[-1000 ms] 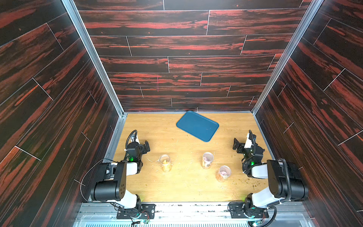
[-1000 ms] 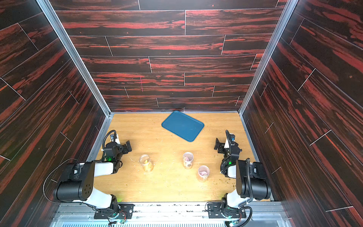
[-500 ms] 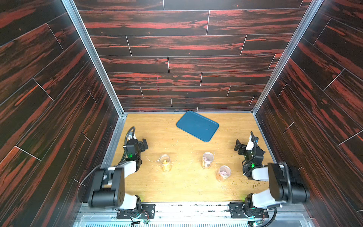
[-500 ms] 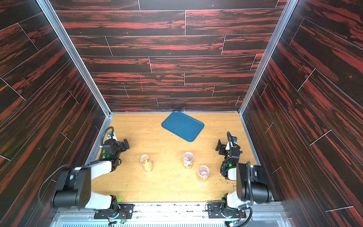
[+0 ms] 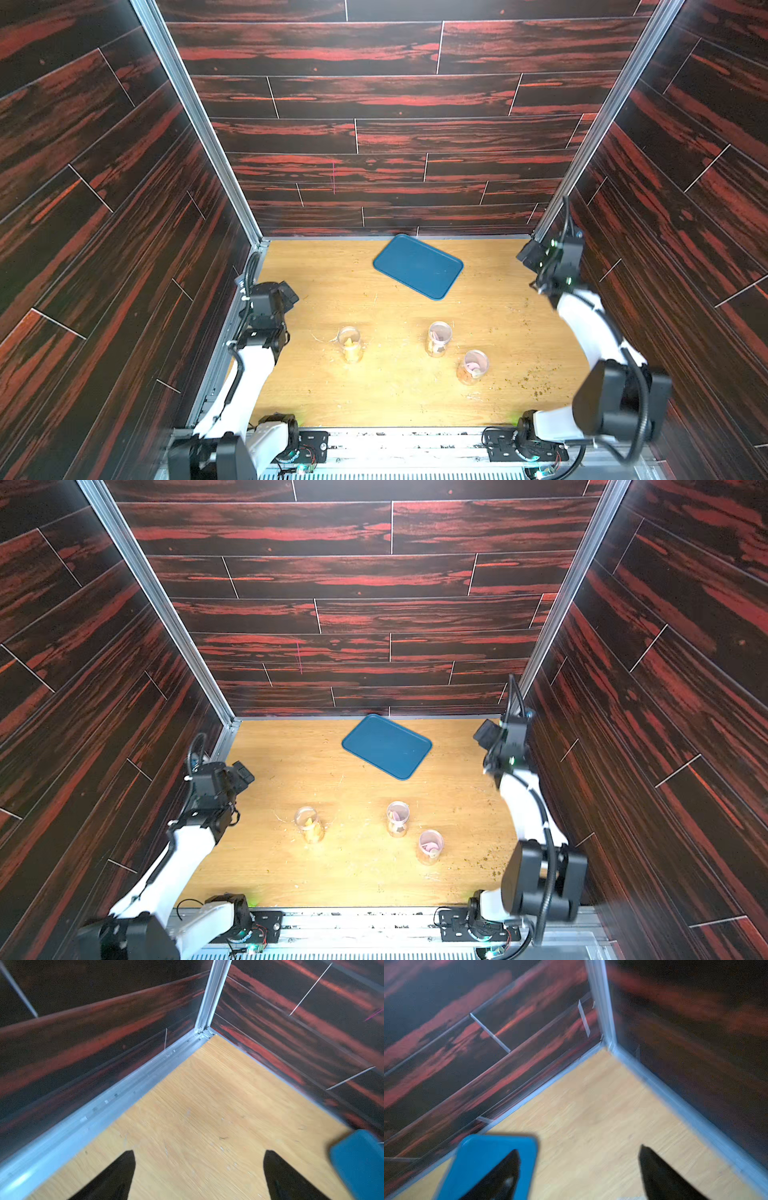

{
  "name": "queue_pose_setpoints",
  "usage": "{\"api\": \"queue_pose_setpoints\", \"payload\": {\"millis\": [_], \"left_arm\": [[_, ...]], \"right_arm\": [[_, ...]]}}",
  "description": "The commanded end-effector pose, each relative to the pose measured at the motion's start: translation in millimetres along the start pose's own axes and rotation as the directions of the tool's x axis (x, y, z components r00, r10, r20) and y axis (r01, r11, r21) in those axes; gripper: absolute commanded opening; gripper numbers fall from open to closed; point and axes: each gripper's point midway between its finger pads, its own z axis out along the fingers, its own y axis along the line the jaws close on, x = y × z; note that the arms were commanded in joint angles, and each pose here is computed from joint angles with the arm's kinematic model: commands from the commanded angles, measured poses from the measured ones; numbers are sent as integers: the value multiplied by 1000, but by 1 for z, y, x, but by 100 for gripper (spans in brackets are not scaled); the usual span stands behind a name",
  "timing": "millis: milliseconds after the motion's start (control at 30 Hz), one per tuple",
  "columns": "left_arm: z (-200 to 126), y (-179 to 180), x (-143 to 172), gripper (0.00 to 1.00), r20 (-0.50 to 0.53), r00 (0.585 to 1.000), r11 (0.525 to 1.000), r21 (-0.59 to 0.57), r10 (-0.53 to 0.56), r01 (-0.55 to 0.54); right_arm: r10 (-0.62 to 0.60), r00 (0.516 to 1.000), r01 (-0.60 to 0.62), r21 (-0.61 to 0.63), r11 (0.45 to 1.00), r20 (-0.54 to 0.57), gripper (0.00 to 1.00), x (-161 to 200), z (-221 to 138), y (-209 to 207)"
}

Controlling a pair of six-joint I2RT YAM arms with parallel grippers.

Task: Pour the cookies out of the jar
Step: Move the tray at the center of the board.

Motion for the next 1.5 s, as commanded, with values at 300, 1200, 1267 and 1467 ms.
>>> {"api": "queue_pose_setpoints", "payload": {"millis": [300,1200,1267,1467], "left_arm": [[-48,-36,3,100,-145,982,969,200,-119,147],[-98,-53,52,100,-395,919,940,313,-5,139],[-99,-52,52,100,-395,918,941,311,2,132],[-100,-46,61,100,-430,903,952,284,19,115]], "right_arm": [[-15,828,-93,-163,982,-560,96,103,-30,50],[-136,633,-163,-303,939,-762,94,194,46,173],[-175,626,-144,-333,932,-760,94,201,54,188],[-221,557,-148,-358,922,-800,94,234,80,214]]}}
